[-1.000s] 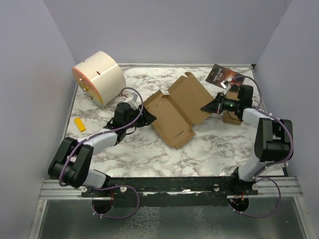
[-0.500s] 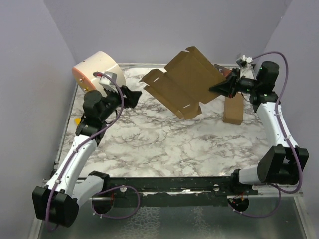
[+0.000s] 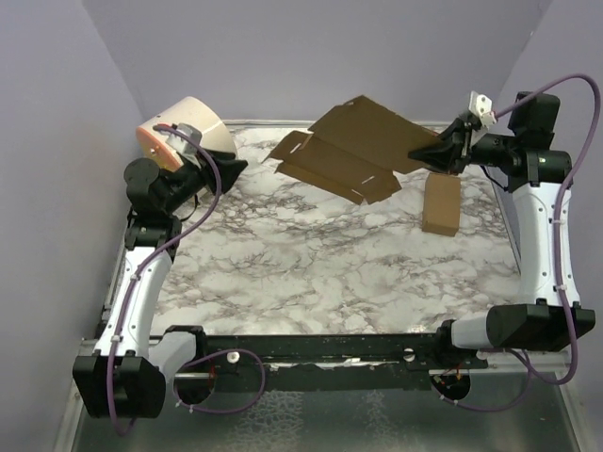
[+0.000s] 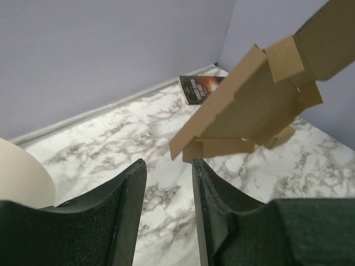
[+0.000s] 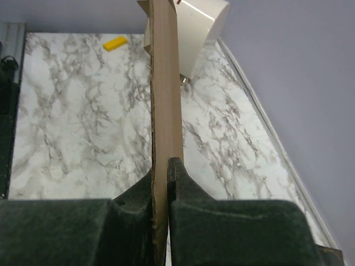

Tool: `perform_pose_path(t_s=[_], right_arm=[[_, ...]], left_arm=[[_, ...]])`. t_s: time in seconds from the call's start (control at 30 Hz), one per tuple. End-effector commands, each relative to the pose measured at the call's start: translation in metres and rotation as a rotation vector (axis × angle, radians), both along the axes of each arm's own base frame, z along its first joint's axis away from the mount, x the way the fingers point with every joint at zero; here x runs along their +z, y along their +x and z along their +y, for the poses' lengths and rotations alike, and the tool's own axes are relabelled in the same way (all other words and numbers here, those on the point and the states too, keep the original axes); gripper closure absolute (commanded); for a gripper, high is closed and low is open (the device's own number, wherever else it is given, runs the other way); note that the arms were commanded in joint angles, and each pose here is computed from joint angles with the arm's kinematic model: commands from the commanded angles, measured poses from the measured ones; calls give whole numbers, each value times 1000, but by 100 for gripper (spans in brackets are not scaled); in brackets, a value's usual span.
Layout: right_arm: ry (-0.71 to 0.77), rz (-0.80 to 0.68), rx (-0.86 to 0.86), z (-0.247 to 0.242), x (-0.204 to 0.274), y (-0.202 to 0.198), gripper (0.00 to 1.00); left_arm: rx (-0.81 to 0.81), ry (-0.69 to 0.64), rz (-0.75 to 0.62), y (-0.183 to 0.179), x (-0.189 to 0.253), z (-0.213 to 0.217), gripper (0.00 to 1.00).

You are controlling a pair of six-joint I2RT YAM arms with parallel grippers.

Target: Fold the paper box

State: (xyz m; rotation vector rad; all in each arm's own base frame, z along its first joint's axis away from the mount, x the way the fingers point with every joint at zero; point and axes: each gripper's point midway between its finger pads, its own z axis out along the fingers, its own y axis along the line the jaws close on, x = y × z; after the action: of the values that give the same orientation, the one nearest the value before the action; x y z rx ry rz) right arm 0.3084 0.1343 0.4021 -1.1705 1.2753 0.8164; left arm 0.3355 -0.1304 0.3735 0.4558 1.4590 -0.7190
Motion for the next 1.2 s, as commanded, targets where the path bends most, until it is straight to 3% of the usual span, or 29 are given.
perform_pose_path(t_s=[0.0, 0.2, 0.4, 0.53, 0.87, 1.17], right_arm=[[-190, -97, -56, -14, -28, -9, 99], [-346, -97, -45, -28, -64, -9, 99], [-415, -23, -69, -34, -104, 0, 99], [-444, 2, -64, -33, -132, 1, 99], [-478, 7, 18, -27, -172, -24, 99], [-462, 126, -11, -29, -183, -7, 99]], left_arm=[[-95, -71, 64, -22, -40, -12, 60], [-88, -231, 47, -30, -65, -17, 61], [59, -230, 96, -16, -102, -22, 59], [73, -203, 117, -12, -128, -36, 59], [44, -175, 158, -17, -169, -49, 59], [-40, -113, 135, -14, -185, -67, 57]])
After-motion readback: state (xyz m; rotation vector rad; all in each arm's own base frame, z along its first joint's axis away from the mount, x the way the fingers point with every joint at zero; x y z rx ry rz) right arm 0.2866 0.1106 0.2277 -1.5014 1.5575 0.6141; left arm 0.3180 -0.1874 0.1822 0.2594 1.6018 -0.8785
